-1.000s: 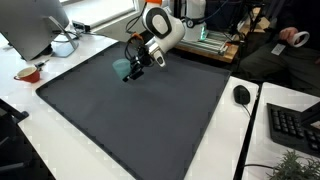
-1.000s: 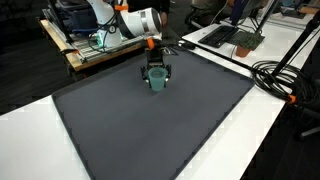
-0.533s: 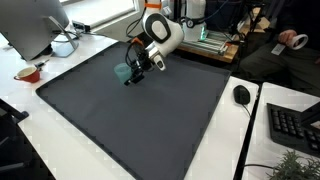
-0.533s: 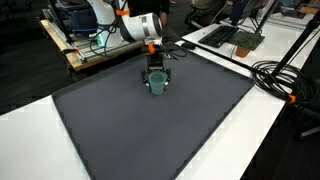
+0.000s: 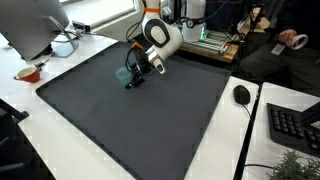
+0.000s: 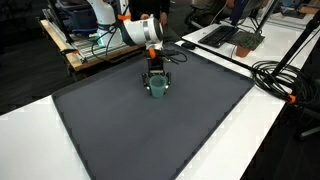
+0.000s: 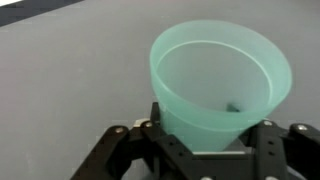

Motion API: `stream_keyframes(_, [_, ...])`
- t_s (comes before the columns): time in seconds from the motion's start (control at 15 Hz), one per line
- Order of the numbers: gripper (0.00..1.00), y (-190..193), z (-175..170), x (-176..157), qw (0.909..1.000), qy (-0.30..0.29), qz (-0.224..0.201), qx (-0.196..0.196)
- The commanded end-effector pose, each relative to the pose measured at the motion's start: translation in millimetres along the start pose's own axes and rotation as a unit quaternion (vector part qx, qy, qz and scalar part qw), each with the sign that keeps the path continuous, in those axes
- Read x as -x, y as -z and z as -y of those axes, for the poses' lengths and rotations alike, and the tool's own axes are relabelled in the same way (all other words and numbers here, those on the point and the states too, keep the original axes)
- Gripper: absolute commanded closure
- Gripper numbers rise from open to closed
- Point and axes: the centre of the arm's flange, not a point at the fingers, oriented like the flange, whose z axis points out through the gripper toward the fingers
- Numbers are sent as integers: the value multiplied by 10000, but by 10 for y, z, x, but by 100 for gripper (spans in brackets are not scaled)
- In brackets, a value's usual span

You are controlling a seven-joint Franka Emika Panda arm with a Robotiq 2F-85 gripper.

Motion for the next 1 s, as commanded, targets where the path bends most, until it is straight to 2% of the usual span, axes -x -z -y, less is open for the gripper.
stream_keyframes(0.0, [2, -54, -14, 21, 10000, 1, -86, 13])
stream_keyframes(0.2, [0, 62, -31, 26, 9998, -7, -193, -32])
stream_keyframes(0.33, [0, 281, -58, 2, 9987, -52, -484, 172])
stream_keyframes(0.53, [0, 863, 17, -13, 9952, 37, -930, 306])
stream_keyframes(0.67, [0, 1238, 177, -30, 9940, 29, -1075, 197])
stream_keyframes(0.73, [0, 1398, 253, -35, 9938, -22, -1104, 158])
stream_keyframes(0.8, [0, 1561, 321, -28, 9938, -63, -1072, 282])
stream_keyframes(0.93, [0, 1889, 419, 12, 9943, -170, -587, 873])
